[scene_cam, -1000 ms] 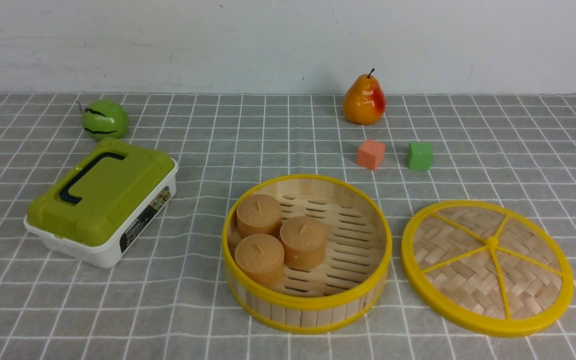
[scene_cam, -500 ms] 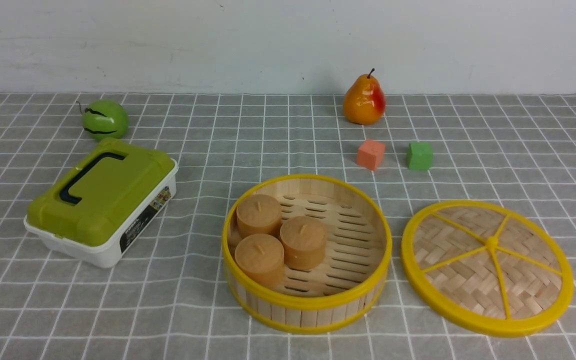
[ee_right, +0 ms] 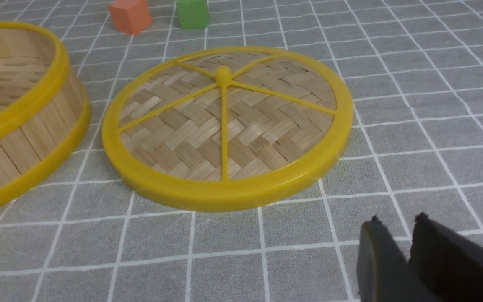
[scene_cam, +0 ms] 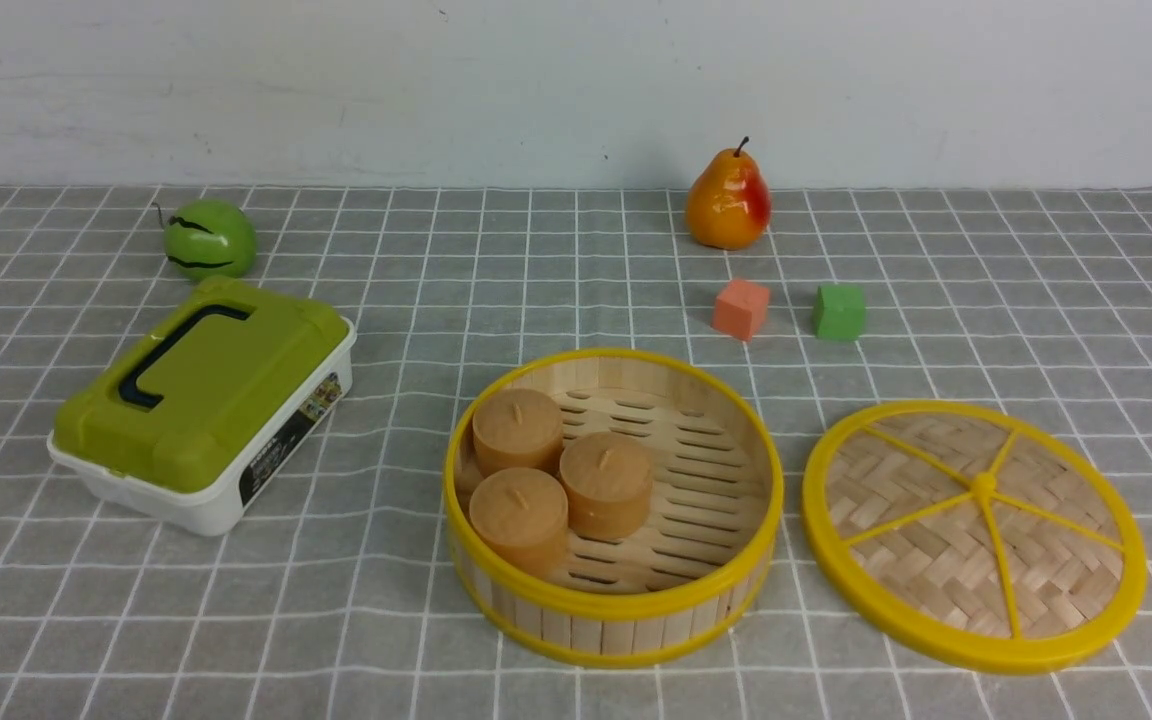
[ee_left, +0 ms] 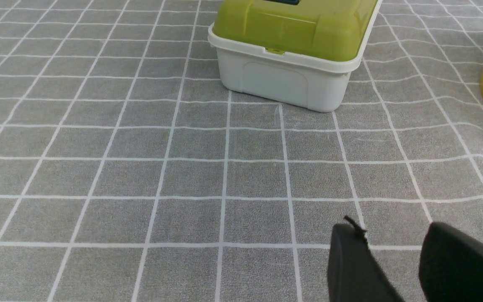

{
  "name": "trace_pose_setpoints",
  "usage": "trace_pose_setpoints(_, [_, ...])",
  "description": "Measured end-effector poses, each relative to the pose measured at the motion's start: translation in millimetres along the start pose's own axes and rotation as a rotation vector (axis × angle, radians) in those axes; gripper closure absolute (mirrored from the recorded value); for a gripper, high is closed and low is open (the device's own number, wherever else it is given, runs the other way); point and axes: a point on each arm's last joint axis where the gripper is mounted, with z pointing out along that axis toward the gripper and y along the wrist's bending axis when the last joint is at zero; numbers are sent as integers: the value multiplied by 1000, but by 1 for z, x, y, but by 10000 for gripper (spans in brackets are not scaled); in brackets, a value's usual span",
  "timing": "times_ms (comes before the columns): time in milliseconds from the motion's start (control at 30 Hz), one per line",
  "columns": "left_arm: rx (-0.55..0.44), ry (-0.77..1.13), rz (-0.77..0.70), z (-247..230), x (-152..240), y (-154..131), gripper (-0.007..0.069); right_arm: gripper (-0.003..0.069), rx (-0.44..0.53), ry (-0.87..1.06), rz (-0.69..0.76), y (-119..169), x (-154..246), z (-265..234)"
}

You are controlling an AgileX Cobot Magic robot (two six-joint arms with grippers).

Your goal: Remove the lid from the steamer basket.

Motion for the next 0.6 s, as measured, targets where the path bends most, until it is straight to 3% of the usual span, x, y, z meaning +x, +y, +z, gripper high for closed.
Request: trace_pose_setpoints(600, [1, 0, -3, 0, 0, 0, 386, 539, 0, 0, 0, 0, 0, 0])
